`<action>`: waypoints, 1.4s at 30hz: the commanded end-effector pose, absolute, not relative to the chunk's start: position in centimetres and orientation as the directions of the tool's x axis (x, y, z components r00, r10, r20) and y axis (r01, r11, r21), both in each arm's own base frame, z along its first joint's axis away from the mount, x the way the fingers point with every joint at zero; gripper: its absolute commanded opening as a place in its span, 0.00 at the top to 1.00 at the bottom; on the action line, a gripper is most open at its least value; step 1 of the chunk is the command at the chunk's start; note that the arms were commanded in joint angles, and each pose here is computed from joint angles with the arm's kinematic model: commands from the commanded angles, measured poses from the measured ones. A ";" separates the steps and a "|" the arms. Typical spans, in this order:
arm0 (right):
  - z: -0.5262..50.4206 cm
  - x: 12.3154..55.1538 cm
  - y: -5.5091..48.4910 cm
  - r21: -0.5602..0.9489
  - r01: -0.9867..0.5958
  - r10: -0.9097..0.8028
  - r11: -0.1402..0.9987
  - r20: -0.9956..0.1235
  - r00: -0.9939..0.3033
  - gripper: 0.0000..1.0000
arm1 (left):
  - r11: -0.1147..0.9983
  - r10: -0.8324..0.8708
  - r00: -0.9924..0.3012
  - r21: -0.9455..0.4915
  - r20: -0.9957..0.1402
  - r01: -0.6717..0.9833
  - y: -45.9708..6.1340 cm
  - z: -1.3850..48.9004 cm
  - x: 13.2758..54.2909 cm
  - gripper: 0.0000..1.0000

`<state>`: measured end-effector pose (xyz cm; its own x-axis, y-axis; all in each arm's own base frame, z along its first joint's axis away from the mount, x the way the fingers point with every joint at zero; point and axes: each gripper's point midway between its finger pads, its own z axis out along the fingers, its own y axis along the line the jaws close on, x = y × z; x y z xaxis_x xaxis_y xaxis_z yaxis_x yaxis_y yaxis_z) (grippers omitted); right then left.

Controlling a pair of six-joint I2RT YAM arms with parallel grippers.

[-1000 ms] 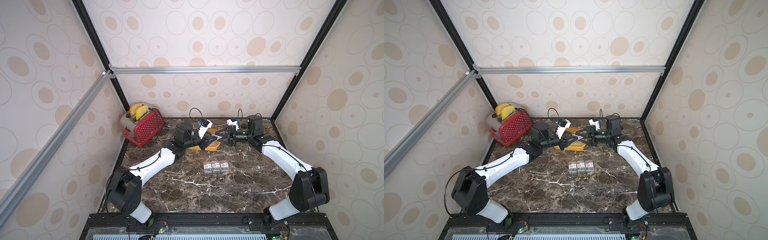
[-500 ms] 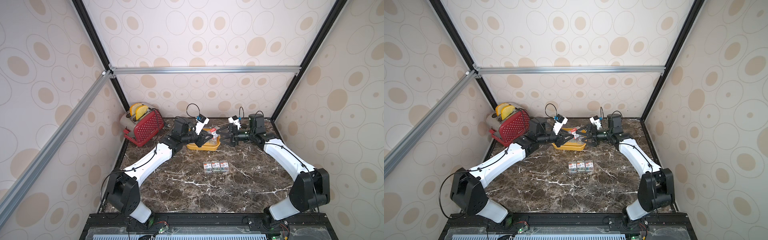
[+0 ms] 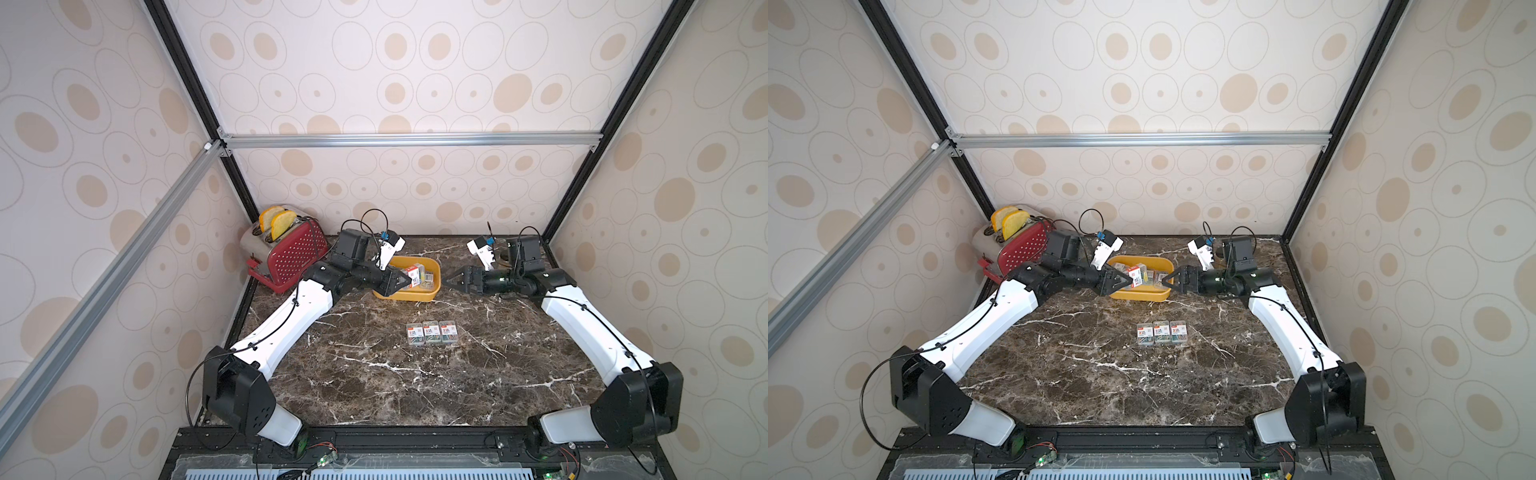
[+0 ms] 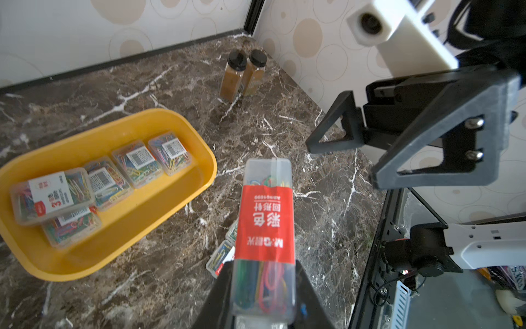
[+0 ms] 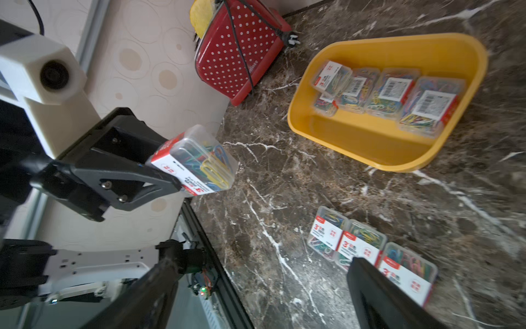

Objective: Take the paper clips out of the storage box
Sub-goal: Place the boxed paper clips at the center of the board.

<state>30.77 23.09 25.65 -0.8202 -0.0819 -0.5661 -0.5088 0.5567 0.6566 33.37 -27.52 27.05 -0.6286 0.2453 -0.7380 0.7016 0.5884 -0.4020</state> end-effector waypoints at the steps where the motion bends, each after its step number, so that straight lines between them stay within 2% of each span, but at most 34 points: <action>1: 23.4 30.2 21.3 0.488 -0.574 -0.195 0.658 -0.626 -0.755 0.04 | 0.586 0.236 -0.684 -0.461 -0.690 0.666 -27.5 28.1 33.1 1.00; 7: 22.3 29.0 20.9 0.246 -0.691 -0.365 0.680 -0.704 -0.609 0.04 | 0.558 0.312 -0.793 -0.575 -0.523 0.599 -28.4 25.8 32.5 1.00; 15: 21.3 27.5 23.7 -0.026 -0.818 -0.560 0.575 -0.741 -0.370 0.03 | 0.554 0.364 -0.830 -0.618 -0.422 0.557 -28.6 24.2 31.9 1.00; 28: 21.5 27.3 28.0 -0.217 -0.896 -0.622 0.386 -0.779 -0.079 0.00 | 0.492 0.425 -0.838 -0.690 -0.343 0.531 -29.2 22.6 30.4 1.00; 42: 20.8 27.6 31.2 -0.261 -0.922 -0.653 0.285 -0.757 0.013 0.00 | 0.440 0.458 -0.825 -0.722 -0.331 0.534 -30.3 22.6 29.7 1.00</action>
